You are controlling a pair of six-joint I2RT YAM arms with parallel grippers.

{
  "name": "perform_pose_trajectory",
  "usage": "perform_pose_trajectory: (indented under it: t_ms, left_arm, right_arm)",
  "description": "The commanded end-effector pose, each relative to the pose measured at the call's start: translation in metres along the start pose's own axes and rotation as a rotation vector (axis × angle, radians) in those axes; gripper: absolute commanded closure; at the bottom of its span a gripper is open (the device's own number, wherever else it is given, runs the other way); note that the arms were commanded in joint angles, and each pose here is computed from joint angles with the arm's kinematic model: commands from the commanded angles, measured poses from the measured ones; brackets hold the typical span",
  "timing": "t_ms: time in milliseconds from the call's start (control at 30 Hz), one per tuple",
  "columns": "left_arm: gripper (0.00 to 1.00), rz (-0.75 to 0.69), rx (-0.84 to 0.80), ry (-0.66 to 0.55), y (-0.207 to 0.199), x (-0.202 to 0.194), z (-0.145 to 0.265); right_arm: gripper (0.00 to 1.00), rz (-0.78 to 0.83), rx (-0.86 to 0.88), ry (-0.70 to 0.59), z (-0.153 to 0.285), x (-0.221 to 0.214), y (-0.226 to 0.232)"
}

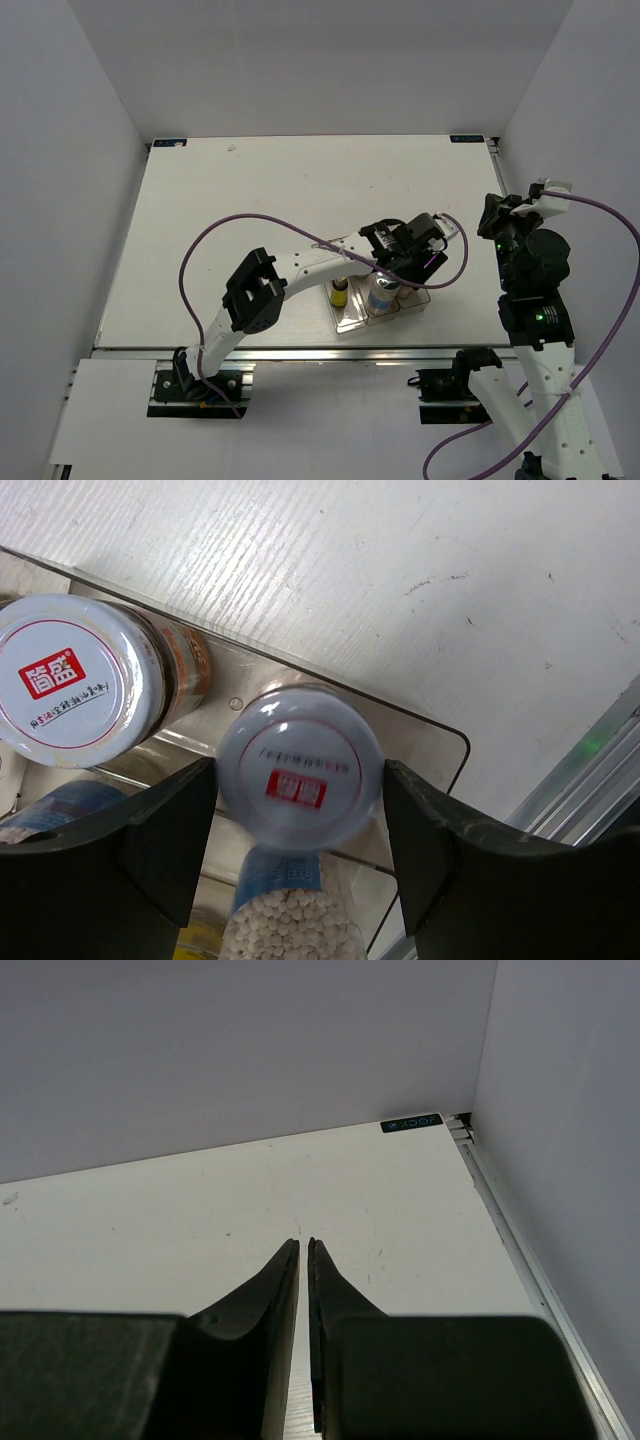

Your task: Organize the condiment bottles

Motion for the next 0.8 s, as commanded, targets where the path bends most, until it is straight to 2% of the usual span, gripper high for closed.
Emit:
perform_pose_trajectory:
  t_ms: [0, 433, 767]
  left_arm:
    - [0.23, -0.007, -0.005, 0.004, -0.002, 0.0, -0.003]
    - [0.21, -0.009, 0.015, -0.014, 0.002, 0.004, 0.012]
    - [0.18, -0.006, 0.127, -0.192, 0.022, 0.055, 0.081]
  right_arm:
    - [0.87, -0.008, 0.009, -0.049, -0.002, 0.005, 0.001]
    - [0.87, -0.008, 0.014, -0.048, -0.002, 0.004, 0.001]
    - [0.86, -0.003, 0.031, -0.041, -0.001, 0.005, 0.003]
Point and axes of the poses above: each gripper's point midway between its finger pads, its own z axis back along the fingers, its own y axis along the line the jaws close on, x = y × z, the point moved 8 cm from there along z, back along the fingers, and after that the axes turned 10 degrees about -z, right-handed, at the moved point
